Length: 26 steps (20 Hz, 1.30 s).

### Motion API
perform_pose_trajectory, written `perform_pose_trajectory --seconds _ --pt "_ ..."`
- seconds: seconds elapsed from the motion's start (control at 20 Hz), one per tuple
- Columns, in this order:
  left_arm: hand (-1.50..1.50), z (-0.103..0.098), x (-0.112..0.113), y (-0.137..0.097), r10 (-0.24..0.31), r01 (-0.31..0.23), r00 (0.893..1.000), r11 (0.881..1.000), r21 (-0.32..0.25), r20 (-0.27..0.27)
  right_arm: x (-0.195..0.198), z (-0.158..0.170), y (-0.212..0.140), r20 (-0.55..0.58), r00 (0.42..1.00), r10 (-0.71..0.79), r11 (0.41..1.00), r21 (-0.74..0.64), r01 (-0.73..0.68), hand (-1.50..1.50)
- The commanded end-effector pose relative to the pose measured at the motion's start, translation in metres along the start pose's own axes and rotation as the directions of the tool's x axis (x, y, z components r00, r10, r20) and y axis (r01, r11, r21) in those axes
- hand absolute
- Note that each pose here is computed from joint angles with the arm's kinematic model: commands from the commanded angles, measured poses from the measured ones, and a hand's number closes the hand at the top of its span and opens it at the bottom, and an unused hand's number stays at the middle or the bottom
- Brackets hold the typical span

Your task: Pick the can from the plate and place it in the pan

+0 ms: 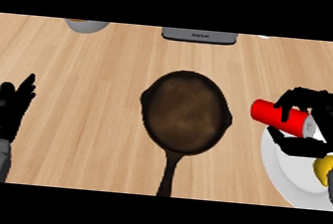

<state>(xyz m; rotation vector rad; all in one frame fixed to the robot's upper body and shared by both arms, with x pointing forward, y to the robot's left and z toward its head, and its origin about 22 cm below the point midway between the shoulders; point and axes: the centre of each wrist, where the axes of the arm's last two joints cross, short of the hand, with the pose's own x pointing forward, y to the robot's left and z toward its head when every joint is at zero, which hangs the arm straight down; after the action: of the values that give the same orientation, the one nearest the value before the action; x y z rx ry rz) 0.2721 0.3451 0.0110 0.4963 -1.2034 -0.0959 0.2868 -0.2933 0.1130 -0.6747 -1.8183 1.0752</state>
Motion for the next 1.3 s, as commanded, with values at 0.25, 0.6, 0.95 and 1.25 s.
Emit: perform_pose_trajectory --seconds 0.25,0.6,0.95,1.25 --pt "0.00 -0.006 0.007 0.001 0.015 -0.015 1.000 1.000 -0.013 -0.008 0.048 -0.083 0.057 -0.046 0.985 -0.166 0.985 0.034 0.168 1.50" --pt "0.00 -0.003 0.013 0.005 -0.008 0.008 1.000 1.000 -0.017 0.018 0.059 -0.132 0.113 -0.085 0.981 -0.174 0.979 0.091 0.182 1.50" --pt "0.00 -0.008 -0.002 -0.002 -0.010 0.011 1.000 0.999 -0.034 0.012 0.071 -0.161 0.155 -0.136 0.973 -0.187 0.969 0.134 0.206 1.50" --pt "0.00 -0.018 0.014 -0.011 -0.026 0.029 0.999 0.998 -0.064 0.044 0.045 -0.133 0.199 -0.212 0.922 -0.324 0.922 0.148 0.358 1.50"
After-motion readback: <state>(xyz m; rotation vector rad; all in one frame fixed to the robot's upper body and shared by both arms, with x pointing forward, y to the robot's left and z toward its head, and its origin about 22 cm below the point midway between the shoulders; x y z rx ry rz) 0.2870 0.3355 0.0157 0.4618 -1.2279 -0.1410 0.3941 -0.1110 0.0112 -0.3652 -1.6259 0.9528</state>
